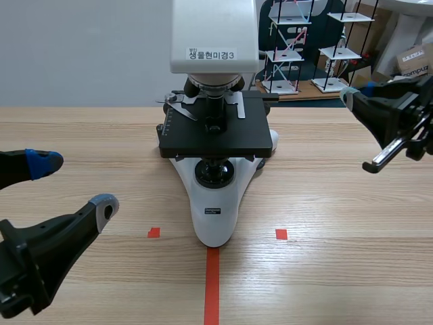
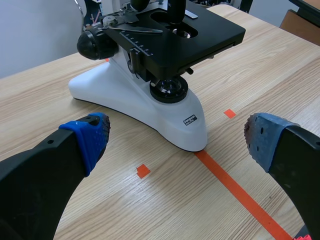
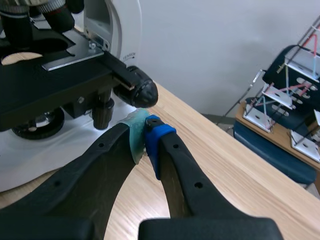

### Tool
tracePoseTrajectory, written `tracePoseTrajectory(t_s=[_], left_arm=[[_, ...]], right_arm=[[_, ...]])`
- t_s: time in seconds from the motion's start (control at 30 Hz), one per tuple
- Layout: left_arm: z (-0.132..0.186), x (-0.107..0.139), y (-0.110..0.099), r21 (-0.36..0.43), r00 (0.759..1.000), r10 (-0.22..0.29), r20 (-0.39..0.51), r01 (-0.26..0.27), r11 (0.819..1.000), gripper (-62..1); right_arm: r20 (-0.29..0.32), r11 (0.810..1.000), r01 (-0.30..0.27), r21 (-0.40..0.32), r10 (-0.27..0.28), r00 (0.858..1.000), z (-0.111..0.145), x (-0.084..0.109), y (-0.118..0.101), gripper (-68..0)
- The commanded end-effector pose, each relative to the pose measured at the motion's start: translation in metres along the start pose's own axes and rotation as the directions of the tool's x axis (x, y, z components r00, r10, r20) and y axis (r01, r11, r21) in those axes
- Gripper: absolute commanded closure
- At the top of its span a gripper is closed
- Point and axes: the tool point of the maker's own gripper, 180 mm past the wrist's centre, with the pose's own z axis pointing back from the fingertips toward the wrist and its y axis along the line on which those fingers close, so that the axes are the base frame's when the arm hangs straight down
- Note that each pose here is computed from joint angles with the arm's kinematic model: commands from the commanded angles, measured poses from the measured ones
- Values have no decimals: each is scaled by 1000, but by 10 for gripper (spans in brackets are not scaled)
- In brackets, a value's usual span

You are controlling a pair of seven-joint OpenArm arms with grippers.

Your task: Point at the revolving nosepiece

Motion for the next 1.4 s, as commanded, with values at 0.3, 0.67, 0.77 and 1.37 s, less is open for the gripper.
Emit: tracePoseTrajectory(t_s=[0.3,0.67,0.77,1.37], left_arm=[[0,4,1,5,1000,4,19,-4,1000,-568],[0,4,1,5,1000,4,19,-4,1000,-568],[0,4,1,5,1000,4,19,-4,1000,-568],[0,4,1,5,1000,4,19,-4,1000,-568]], right_arm=[[72,991,-45,129,36,997,-36,22,-4,2],[121,971,-93,218,68,990,-60,35,0,2],[147,961,-104,255,68,987,-62,43,6,2],[140,954,-118,276,81,987,-71,42,17,2]])
